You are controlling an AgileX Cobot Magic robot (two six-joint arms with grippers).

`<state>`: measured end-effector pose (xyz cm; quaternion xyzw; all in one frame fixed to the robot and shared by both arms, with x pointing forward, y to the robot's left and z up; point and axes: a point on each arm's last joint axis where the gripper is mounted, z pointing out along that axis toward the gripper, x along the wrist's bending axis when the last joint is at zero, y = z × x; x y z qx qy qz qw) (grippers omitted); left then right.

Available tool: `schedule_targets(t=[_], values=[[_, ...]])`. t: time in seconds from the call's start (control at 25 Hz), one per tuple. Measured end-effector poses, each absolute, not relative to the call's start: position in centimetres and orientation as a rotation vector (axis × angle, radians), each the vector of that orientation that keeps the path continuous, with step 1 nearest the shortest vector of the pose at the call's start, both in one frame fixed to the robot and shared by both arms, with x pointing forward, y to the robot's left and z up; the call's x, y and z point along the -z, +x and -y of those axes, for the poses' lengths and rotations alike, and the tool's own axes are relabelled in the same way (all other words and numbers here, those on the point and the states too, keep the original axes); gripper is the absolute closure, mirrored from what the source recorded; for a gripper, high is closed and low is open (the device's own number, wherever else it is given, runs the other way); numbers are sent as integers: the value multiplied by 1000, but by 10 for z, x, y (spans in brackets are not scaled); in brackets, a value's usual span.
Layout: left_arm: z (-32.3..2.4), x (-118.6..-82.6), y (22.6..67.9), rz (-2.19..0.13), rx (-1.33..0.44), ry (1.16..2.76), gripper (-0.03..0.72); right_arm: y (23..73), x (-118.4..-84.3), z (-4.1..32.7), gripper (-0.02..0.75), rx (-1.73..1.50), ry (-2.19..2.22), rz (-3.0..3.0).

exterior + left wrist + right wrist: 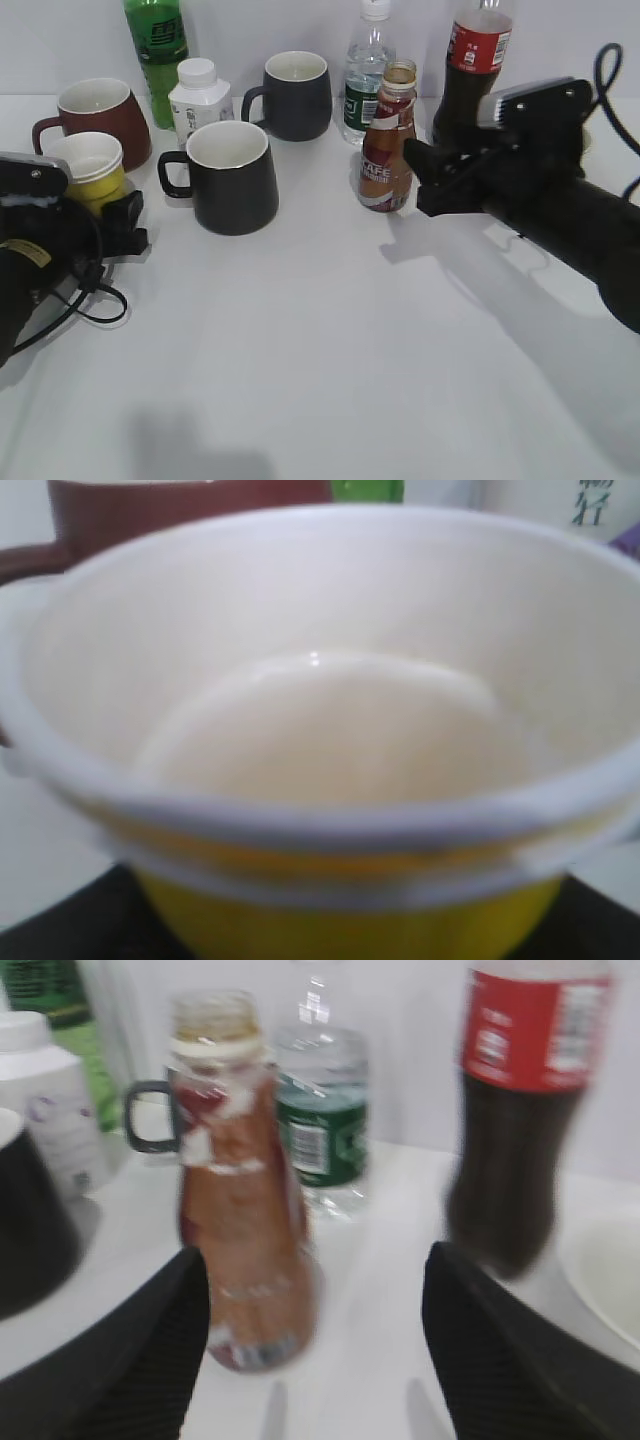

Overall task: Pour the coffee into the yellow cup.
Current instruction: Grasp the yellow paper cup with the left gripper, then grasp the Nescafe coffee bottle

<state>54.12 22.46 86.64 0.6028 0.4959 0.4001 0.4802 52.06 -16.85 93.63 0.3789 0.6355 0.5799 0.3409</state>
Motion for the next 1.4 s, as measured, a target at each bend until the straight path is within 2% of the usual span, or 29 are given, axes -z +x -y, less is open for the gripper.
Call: schedule_targets(t=[0.12, 0.2, 0.36, 0.56, 0.76, 1.2, 1.4], values=[[-225, -866, 542, -1212, -980, 1466, 218, 531, -933, 161, 237, -1506, 961, -1694], [-225, -866, 543, -1215, -983, 1461, 237, 534, -932, 156, 237, -1520, 914, -1725], [-225, -866, 543, -1217, -984, 1460, 243, 535, -927, 150, 223, -1541, 872, -1783], [-225, -866, 543, -1217, -984, 1460, 244, 540, -915, 147, 148, -1531, 892, -1827], [-225, -864, 540, -1213, -978, 1467, 243, 557, -911, 142, 130, -1515, 924, -1814], [-224, -878, 513, -1139, -915, 1527, 244, 594, -892, 126, 132, -1560, 1002, -1794], [-219, -886, 498, -1041, -857, 1574, 244, 602, -886, 121, 204, -1561, 1009, -1801]])
